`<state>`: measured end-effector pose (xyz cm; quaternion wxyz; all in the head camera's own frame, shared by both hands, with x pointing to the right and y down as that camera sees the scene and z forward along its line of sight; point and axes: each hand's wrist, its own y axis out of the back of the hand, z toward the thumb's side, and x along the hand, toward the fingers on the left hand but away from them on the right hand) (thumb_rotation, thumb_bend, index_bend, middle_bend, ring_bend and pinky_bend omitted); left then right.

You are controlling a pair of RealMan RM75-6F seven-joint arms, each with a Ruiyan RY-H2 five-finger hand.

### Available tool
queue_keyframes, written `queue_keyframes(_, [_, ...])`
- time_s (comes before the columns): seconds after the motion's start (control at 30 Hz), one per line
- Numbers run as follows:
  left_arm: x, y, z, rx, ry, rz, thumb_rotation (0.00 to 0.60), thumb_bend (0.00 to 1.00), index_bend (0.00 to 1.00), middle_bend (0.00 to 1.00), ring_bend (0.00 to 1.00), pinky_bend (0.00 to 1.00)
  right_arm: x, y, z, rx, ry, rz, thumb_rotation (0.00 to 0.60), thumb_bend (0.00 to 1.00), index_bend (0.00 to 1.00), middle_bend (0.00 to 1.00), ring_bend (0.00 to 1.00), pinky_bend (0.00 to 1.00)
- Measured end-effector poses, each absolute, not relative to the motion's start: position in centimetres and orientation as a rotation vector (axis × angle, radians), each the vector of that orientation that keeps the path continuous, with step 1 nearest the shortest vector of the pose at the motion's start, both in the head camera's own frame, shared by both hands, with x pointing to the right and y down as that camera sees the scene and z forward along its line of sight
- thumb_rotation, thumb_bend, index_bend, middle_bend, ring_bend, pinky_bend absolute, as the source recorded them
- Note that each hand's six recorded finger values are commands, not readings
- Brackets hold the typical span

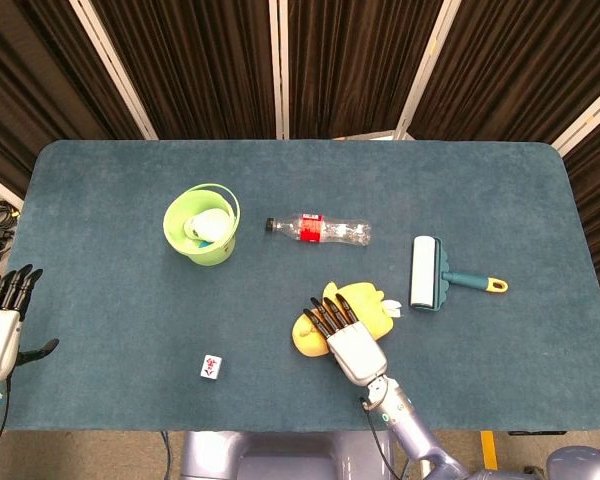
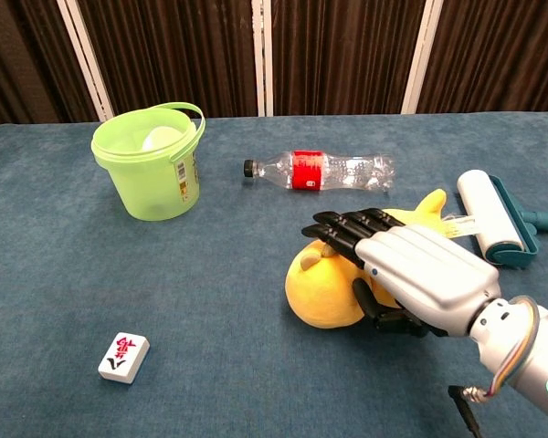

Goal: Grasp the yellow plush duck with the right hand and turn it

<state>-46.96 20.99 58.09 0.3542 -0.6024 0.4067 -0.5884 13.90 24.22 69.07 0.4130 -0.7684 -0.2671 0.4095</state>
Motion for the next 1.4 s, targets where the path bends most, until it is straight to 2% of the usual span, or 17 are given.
queue_keyframes(0.23, [-47.0,21.0,58.2,-1.555,1.048,-1.526,0.600,0.06,0.00,0.00,0.00,0.00,12.3,24.5,67.1,-1.938,-0.686,0.954,0.600,0.91,0.00,0.00,0.00,0.00])
queue_keyframes(0.6, [-47.0,20.9,58.2,-1.555,1.050,-1.527,0.600,0.06,0.00,0.00,0.00,0.00,14.5,23.0,70.3,-1.889,-0.651,1.113,0.600,0.91,0.00,0.00,0.00,0.00])
queue_keyframes(0.87, [-47.0,20.9,58.1,-1.555,1.051,-1.524,0.600,0.06,0.00,0.00,0.00,0.00,16.2,21.4,71.0,-1.849,-0.684,1.178,0.600,0.90,0.00,0.00,0.00,0.00])
queue_keyframes(1.2, [-46.9,20.9,57.9,-1.555,1.057,-1.516,0.600,0.06,0.00,0.00,0.00,0.00,18.9,19.3,69.2,-1.766,-0.759,1.196,0.600,0.90,0.00,0.00,0.00,0.00])
queue_keyframes(1.4, [-46.7,21.0,57.7,-1.557,1.057,-1.505,0.600,0.06,0.00,0.00,0.00,0.00,21.8,20.0,67.5,-1.725,-0.829,1.217,0.600,0.90,0.00,0.00,0.00,0.00])
